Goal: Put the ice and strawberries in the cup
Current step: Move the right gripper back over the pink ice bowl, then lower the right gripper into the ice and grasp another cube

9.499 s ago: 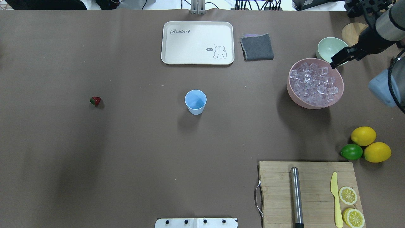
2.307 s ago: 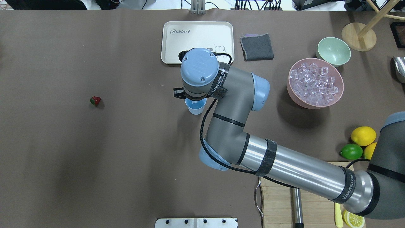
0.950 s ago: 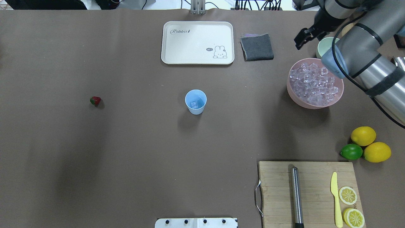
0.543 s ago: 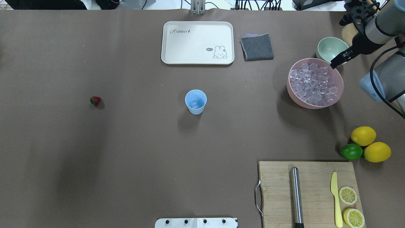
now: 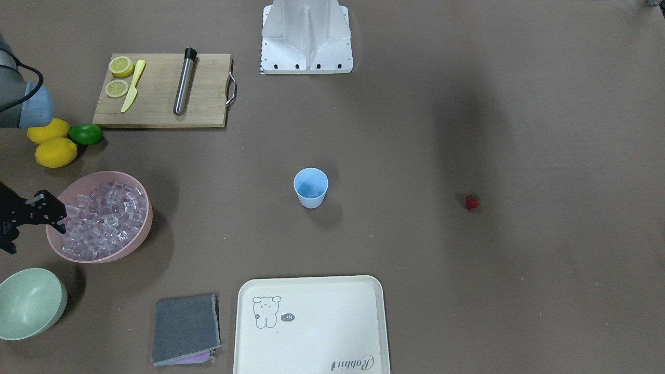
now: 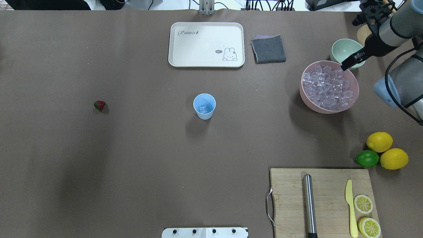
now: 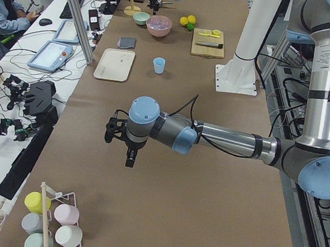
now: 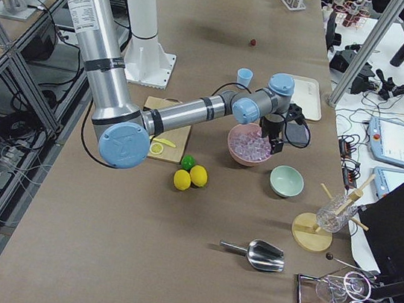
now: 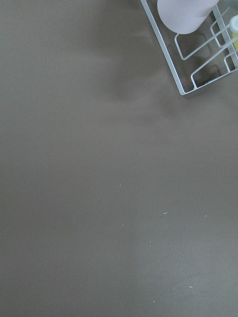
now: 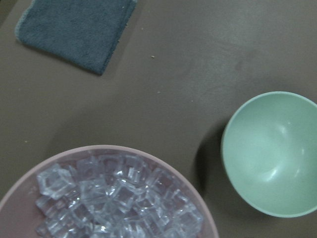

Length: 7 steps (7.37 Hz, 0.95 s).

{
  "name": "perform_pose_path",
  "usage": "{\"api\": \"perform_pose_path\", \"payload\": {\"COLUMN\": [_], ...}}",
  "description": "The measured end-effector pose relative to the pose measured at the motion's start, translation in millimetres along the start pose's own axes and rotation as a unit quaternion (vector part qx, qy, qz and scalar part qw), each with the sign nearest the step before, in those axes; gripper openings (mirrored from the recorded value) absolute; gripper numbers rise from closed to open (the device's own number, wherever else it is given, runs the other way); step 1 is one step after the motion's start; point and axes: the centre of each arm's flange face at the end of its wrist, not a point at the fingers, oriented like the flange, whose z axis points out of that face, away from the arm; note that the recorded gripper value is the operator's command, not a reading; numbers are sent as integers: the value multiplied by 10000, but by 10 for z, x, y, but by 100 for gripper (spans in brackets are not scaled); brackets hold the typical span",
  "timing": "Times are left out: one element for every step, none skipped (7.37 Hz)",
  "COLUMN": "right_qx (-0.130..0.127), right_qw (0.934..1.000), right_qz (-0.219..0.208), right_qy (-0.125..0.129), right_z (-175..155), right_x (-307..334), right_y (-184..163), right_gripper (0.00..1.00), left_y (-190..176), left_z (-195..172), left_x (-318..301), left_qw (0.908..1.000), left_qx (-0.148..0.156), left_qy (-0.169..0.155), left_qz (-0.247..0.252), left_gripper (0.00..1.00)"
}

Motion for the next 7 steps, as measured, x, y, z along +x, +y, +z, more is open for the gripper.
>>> {"api": "perform_pose_path", "payload": {"right_qx": [-74,-143,-191,-245,-305,-349,-376], "right_qw": [10000,9999,9998,9997,9995,9993,9992], "right_qz": [4,1,-9,-34,-75,-117,-146], "right_qy": [-6,38,64,69,58,43,31], "right_z": [84,175,236,302,375,430,463], "right_x": [-173,-253,-297,-348,-418,-483,-522], "right_y": [33,100,156,205,240,262,275], "right_gripper": [89,89,90,90,90,90,89], "left_y": [14,22,29,31,32,33,33], "left_z": [7,12,14,12,8,8,10], "left_x": [-12,-21,-26,-24,-20,-21,-24], "left_qw": [10000,10000,10000,10000,10000,10000,10000], "left_qx": [-4,2,8,16,21,22,20], "left_qy": [-1,-1,-2,-2,-1,-1,-1], "left_qz": [-4,-1,3,9,12,11,6], "left_gripper": [98,98,98,98,98,98,98]}}
